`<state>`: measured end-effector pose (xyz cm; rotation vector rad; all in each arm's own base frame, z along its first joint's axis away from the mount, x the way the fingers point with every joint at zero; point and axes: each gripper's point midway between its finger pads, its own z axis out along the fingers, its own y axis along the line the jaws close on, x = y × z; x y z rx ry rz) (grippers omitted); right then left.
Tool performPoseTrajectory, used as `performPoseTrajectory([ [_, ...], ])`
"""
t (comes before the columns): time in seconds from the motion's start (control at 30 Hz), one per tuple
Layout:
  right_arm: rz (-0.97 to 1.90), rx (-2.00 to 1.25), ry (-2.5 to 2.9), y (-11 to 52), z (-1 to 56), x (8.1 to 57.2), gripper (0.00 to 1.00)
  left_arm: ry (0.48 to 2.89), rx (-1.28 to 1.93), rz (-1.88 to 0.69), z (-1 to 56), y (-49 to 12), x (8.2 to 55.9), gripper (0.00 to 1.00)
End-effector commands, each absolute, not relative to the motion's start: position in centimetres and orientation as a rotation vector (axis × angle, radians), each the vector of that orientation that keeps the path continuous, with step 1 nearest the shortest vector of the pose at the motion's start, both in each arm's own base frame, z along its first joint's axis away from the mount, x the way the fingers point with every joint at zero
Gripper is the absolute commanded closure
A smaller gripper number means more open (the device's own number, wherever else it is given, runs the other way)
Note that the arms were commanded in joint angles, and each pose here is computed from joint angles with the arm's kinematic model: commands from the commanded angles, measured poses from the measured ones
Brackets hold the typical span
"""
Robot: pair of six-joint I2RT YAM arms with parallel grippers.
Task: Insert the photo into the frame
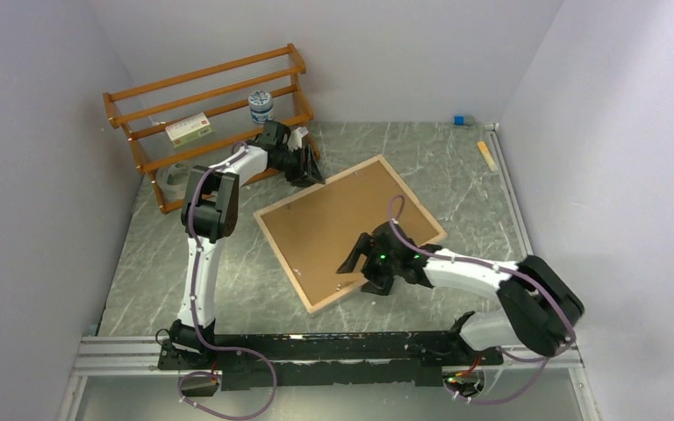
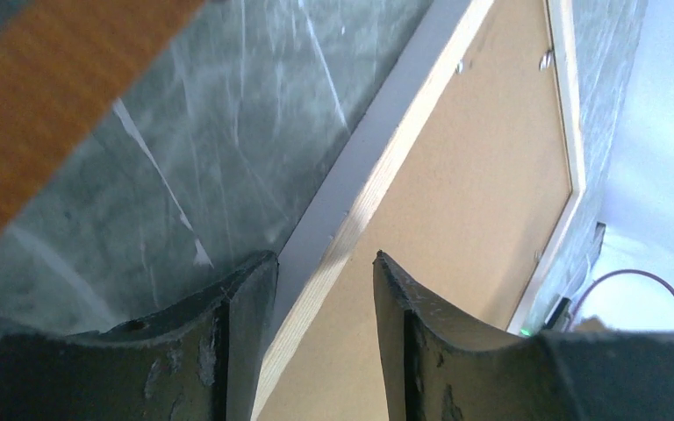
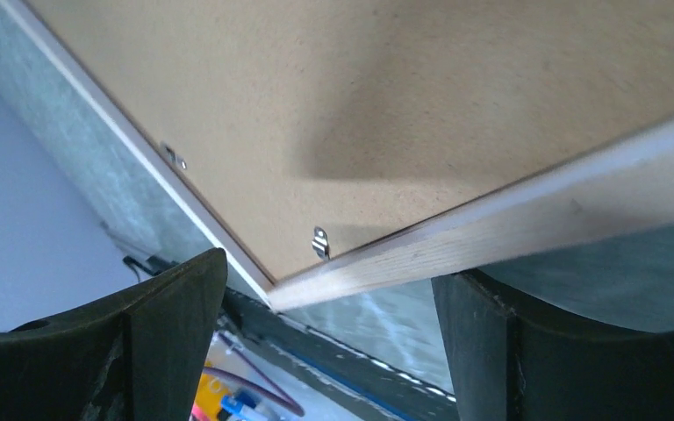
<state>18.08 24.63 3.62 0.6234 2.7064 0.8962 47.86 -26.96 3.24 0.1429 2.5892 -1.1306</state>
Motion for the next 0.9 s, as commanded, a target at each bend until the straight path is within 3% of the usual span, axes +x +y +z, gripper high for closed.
performPoseTrajectory([
  [0.0,1.125,0.637,2.395,31.5,8.9,24.3,0.11,2.872,0.104,-1.074,-3.2,-27.7,42.2,0.47],
  [0.23,1.007,0.633,2.463,30.6,8.9,22.5,0.09,2.797,0.068,-0.945,1.1,-25.3,45.4,0.4],
  [0.43,1.055,0.347,2.391,29.2,14.4,20.8,0.11,2.7,0.016,-0.889,8.1,-21.8,46.7,0.31],
  [0.6,0.992,0.087,2.328,31.1,17.8,24.2,0.16,2.715,-0.166,-0.709,10.5,-16.9,43.9,0.29],
  [0.87,0.967,-0.079,2.4,36.8,15.5,28.3,0.19,2.699,-0.559,-0.433,9.3,-8.9,35.0,0.24],
])
